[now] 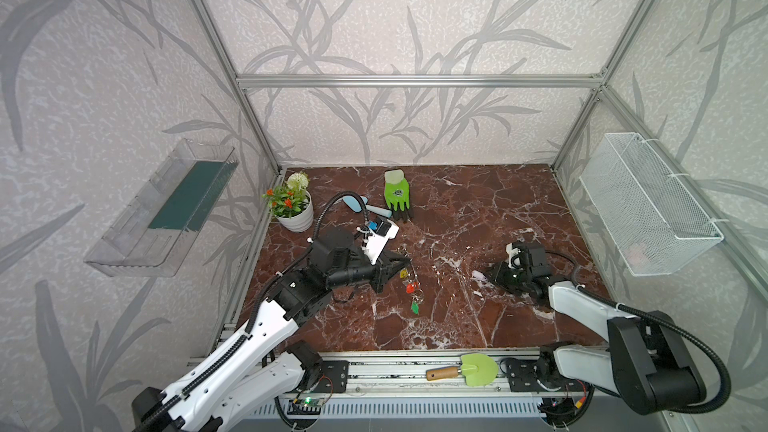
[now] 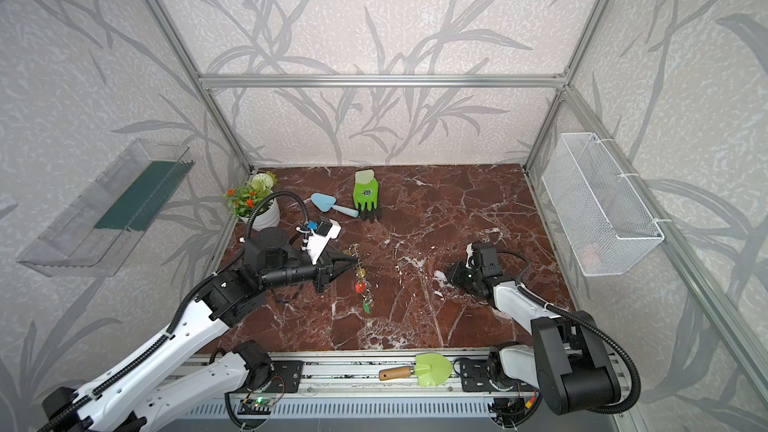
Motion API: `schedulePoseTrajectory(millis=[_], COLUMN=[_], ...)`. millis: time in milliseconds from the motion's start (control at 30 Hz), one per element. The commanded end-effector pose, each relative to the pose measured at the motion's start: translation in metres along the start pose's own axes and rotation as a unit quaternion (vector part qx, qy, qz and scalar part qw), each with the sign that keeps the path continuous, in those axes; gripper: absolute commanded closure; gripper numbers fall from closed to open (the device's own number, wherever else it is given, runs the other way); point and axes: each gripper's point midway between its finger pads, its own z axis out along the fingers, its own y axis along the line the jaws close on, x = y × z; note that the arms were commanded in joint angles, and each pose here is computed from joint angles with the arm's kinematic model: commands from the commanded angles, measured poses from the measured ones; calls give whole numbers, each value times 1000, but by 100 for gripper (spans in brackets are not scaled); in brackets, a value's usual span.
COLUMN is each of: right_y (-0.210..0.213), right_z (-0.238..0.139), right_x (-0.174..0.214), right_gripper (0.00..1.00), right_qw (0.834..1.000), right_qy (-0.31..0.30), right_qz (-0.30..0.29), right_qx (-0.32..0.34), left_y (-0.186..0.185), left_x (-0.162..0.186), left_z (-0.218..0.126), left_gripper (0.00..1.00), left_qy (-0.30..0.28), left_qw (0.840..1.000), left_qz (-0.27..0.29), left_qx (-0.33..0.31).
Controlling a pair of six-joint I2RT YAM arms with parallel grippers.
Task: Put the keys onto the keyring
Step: 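Move the right gripper down to the lilac-tag key and grasp its ring, then lift the lilac-tag key with the right gripper toward the held grey disc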
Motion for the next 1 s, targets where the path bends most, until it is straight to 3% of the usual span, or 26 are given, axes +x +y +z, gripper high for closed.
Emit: schedulePoseTrajectory(millis=[0,233,767,967], right_y=[0,0,0,19], right_z=[-3,-1,1,-8], right_x=[3,6,7,0], right_gripper=[70,80,88,100], right_qw=[1000,1000,1000,998], right_qy=[-1,5,14,-2], right_qz=[1,0,-5,-30], right_qx=[-8,-10,-11,-50], left_y=[-8,-8,-9,-7], left_x=[-11,-12,-13,-12], left_z=[-5,-6,-8,-6], left_gripper=[100,100,100,100], left_qy=[-22,-23,-27,-23], left_qw=[999,999,999,999], left_qz=[22,22,25,25], left_qx=[13,14,12,10])
